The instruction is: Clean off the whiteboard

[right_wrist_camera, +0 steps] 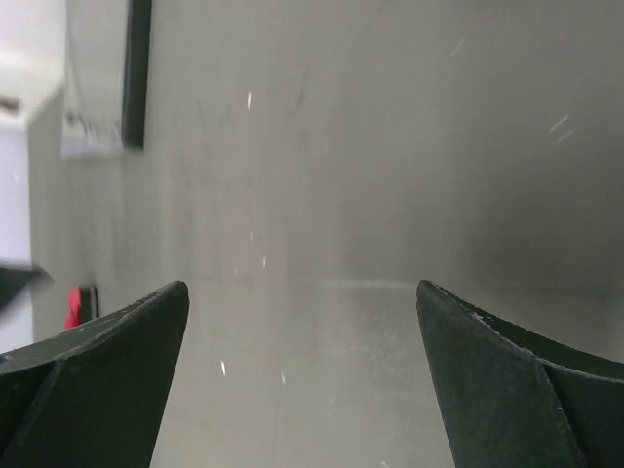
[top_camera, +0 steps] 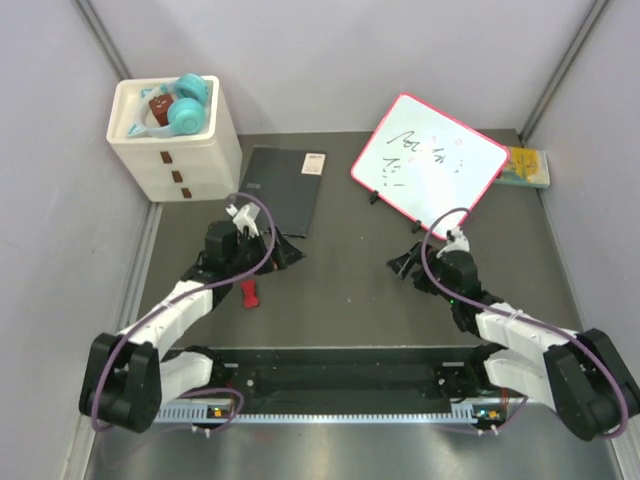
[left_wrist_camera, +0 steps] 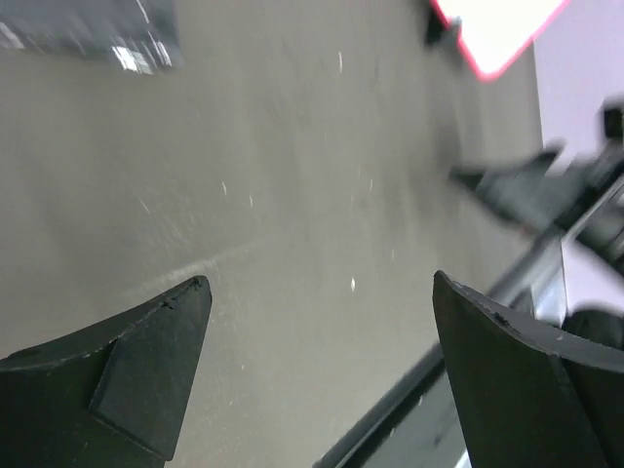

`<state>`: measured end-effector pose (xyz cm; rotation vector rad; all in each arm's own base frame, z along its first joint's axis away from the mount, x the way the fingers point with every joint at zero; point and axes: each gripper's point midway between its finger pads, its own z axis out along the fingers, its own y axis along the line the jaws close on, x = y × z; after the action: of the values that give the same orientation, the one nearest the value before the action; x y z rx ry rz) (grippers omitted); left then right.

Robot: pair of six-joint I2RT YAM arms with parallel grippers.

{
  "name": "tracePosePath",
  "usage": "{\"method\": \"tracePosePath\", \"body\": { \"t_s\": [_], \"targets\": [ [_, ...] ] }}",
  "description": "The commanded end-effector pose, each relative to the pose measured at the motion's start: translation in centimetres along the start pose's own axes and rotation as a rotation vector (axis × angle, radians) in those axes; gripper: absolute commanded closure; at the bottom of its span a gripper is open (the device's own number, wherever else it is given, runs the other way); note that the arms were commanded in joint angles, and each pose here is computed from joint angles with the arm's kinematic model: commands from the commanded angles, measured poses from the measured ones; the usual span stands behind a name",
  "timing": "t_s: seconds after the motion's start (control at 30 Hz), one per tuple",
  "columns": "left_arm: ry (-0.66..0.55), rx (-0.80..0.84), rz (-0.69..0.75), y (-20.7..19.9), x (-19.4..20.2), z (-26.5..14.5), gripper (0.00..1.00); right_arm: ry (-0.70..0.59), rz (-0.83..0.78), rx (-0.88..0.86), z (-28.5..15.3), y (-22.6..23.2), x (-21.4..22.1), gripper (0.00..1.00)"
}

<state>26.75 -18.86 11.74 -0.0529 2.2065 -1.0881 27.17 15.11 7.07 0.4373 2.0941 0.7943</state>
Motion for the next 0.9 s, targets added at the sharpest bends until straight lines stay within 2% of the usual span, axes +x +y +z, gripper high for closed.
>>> {"method": "tracePosePath", "body": {
  "t_s": [0.0,0.03,0.1,0.2,0.27,0.3,0.4,0.53,0.6,0.87],
  "targets": [
    [-0.143,-0.187,-0.042,0.6,-5.1,-2.8,0.01,-0.093,-0.04,-0.127,0.6,3.6,-0.6,0.01],
    [-0.178,-0.194,-0.07,1.1,-6.0,-3.6,0.01,-0.073,-0.035,-0.09,0.8,2.9,-0.2,0.01],
    [-0.165,-0.119,-0.082,0.5,-5.9,-4.3,0.01,-0.078,-0.026,-0.081,0.8,2.5,-0.1,0.01],
    [-0.196,-0.133,-0.067,0.8,-6.6,-5.5,0.01,-0.084,-0.027,-0.098,0.6,2.7,-0.1,0.01],
    [-0.185,-0.208,-0.068,1.5,-6.6,-6.2,0.01,-0.096,-0.019,-0.11,0.5,2.9,-0.3,0.01],
    [-0.213,-0.331,-0.09,3.4,-7.0,-6.9,0.01,-0.095,-0.02,-0.109,0.4,2.7,-0.1,0.01],
    [-0.182,-0.6,-0.153,7.0,-6.3,-9.2,0.01,-0.086,-0.013,-0.113,0.6,2.8,0.0,0.01],
    [-0.108,-0.847,-0.182,10.2,-5.0,-11.5,0.01,-0.065,-0.016,-0.115,1.0,2.9,0.3,0.01],
    [-0.034,-0.896,-0.204,11.0,-3.6,-11.7,0.01,-0.036,-0.023,-0.134,1.1,3.4,0.7,0.01],
    [0.114,-0.932,-0.21,12.0,-0.6,-9.6,0.01,-0.027,-0.027,-0.145,1.2,3.5,0.9,0.01]
  ]
}}
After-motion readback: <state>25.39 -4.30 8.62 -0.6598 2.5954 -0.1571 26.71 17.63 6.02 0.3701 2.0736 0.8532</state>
